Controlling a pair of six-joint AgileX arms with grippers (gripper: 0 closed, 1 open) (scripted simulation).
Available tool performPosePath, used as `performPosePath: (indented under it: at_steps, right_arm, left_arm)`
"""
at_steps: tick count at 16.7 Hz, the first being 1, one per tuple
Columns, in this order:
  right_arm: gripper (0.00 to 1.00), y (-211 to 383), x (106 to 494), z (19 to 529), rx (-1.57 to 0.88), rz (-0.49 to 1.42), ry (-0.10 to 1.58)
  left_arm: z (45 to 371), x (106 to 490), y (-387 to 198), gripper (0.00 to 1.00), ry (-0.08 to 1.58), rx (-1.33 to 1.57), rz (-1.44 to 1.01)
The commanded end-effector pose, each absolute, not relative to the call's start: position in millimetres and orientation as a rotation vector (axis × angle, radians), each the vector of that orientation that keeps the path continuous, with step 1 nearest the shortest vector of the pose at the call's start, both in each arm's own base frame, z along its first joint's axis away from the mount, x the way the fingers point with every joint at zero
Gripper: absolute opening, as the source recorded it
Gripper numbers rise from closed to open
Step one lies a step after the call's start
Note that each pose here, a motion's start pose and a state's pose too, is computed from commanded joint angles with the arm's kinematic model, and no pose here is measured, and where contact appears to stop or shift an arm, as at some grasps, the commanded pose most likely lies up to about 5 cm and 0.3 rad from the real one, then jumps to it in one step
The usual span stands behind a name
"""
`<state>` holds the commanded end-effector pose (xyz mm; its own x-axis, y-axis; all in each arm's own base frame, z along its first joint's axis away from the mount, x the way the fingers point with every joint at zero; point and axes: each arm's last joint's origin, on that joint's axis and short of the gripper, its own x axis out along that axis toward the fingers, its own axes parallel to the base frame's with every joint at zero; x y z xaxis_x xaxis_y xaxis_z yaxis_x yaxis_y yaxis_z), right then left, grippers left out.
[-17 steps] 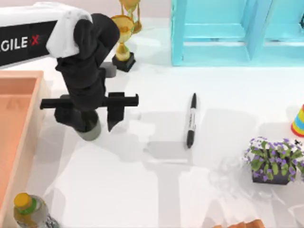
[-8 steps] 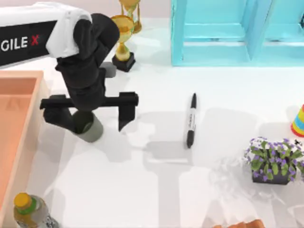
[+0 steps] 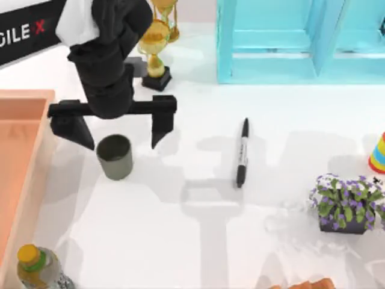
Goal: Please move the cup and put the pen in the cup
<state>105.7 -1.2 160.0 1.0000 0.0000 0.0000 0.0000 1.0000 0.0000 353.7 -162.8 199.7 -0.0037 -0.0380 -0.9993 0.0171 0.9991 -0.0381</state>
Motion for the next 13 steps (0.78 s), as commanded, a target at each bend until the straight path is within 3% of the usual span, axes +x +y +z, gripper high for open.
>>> performPosePath:
  at_steps: [8, 13]
  right_arm:
    - [1.00, -1, 106, 160, 0.000, 0.000, 0.000]
    - [1.00, -1, 106, 160, 0.000, 0.000, 0.000]
  left_arm:
    - [300, 349, -161, 1.00, 1.570, -0.014, -0.049]
    - [315, 344, -158, 1.00, 1.565, -0.015, -0.050]
